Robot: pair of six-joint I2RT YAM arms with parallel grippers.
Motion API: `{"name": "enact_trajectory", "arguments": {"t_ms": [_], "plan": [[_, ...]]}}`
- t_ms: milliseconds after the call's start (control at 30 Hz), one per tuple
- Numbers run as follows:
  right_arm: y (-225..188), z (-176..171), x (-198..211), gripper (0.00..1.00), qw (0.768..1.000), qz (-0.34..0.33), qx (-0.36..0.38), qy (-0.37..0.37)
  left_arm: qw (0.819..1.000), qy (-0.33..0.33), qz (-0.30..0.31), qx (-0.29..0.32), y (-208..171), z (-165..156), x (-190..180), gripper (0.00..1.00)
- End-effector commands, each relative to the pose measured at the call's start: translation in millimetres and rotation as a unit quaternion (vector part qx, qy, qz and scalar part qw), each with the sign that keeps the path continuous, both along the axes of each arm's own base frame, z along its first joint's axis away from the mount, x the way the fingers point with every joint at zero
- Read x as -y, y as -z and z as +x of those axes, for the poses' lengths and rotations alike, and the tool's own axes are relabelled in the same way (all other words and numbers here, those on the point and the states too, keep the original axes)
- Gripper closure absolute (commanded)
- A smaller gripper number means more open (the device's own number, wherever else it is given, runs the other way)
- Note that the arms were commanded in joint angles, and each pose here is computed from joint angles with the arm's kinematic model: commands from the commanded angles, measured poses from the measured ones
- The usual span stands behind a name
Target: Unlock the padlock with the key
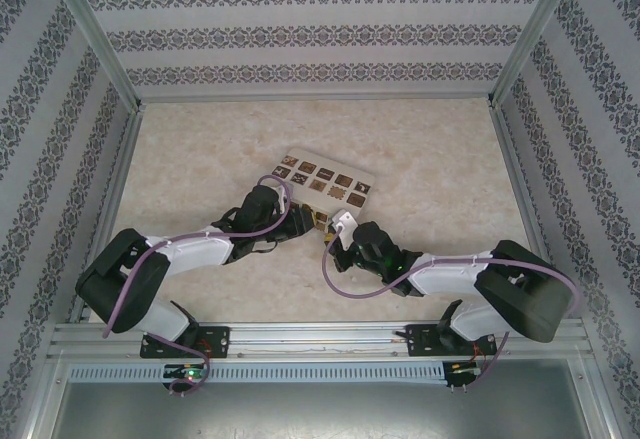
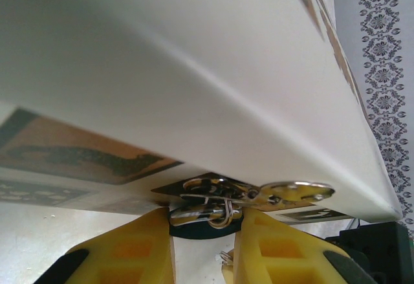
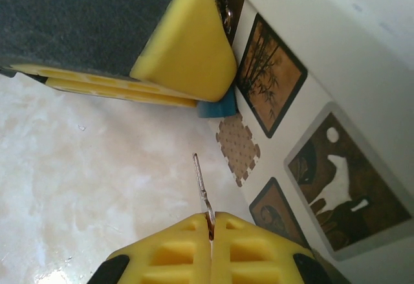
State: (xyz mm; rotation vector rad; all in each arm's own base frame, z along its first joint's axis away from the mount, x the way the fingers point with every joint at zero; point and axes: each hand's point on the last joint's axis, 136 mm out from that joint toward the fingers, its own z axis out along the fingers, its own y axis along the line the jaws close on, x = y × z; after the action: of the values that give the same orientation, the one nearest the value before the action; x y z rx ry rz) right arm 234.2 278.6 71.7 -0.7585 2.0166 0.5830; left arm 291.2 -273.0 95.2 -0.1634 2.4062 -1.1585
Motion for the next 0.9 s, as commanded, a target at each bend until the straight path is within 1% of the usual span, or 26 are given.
{"name": "enact_trajectory", "arguments": {"t_ms": [0, 600, 867], "plan": [[-13.8, 9.9, -7.3, 1.0, 1.0, 0.008, 0.028, 0.006, 0.999, 0.015, -0.03, 0.03, -32.2, 1.0, 13.5, 0.77], [-12.5, 18.8, -14.8, 1.0, 0.999, 0.022, 0.024, 0.02, 0.999, 0.016, -0.033, 0.028, -33.4, -0.1, 13.7, 0.77], [-7.5, 22.6, -10.1, 1.0, 0.999, 0.017, 0.021, 0.033, 0.999, 0.016, -0.033, 0.027, -32.7, 0.1, 14.0, 0.78]]}}
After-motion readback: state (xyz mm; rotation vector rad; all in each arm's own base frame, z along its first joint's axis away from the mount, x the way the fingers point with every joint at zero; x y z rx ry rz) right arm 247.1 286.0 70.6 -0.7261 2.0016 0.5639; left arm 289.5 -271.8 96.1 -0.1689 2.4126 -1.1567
